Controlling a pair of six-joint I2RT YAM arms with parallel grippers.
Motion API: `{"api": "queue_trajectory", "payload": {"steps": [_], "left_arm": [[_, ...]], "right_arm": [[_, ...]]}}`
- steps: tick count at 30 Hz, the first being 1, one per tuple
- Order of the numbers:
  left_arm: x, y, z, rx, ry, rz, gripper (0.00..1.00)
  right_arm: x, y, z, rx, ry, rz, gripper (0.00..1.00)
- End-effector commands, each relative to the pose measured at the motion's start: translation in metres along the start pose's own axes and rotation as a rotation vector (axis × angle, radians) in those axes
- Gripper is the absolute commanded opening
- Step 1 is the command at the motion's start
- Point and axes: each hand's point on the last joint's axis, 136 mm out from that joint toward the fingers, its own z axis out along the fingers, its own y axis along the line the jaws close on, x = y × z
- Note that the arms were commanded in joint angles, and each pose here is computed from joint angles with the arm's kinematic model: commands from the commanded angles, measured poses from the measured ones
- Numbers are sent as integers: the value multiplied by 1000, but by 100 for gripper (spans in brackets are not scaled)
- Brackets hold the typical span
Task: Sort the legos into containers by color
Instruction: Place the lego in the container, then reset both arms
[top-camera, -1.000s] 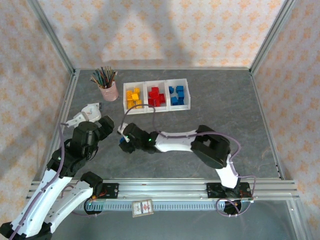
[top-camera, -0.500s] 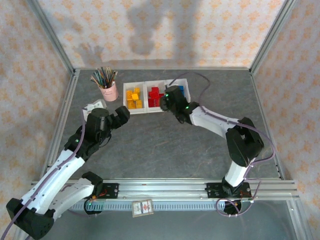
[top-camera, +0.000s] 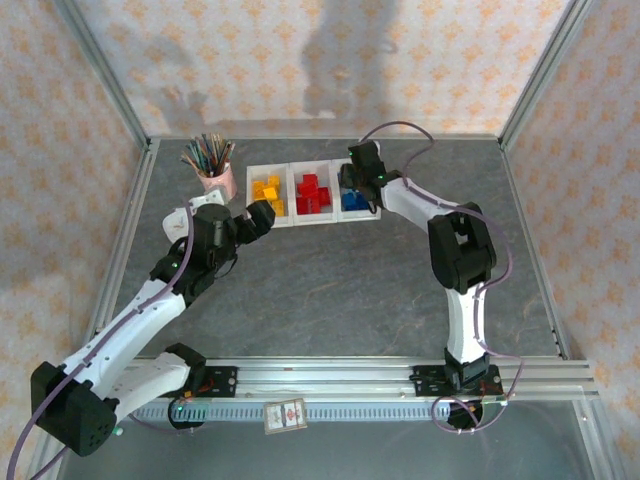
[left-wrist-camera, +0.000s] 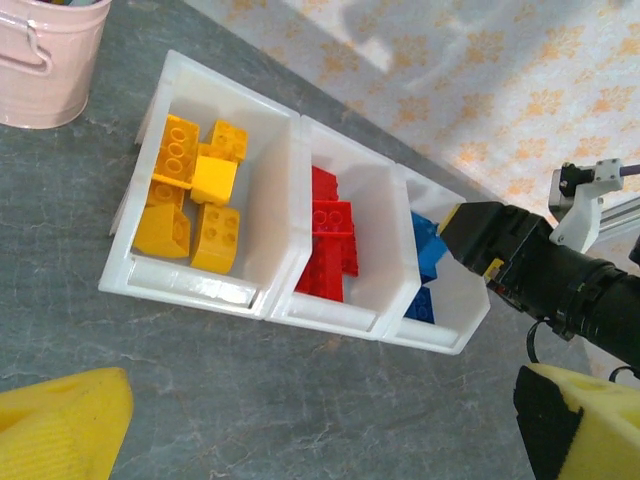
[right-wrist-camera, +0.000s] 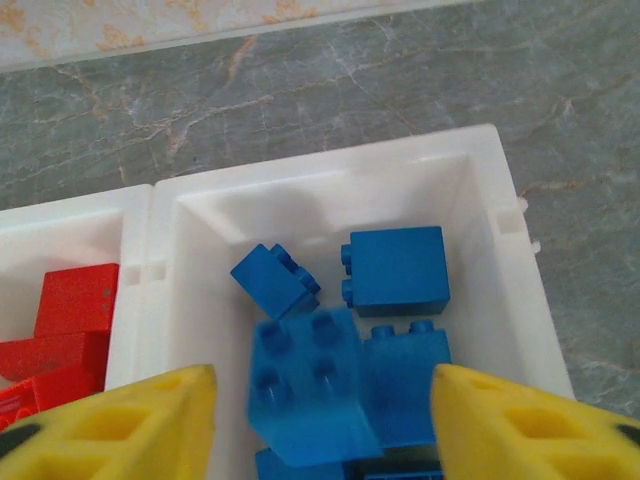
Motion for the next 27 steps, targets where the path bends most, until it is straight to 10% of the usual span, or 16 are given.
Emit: {"api": "queue_trajectory", "payload": {"steps": [1,6,16,27], "left_arm": [[-14,3,3,-10,-63,22,99],[-45,45,1,-196,-201,63,99],[-96,183,-12,-666,-555,222,99],[-53,180,18,-360,-620,427,99]], "right_arm": [[-39,-3,-39,25,-97,1,69],[-46,-59,-89,174,-207,95,100],[20,-244,-145,689,-438,215,100],[61,-242,-129,369,-534,90,100]]}}
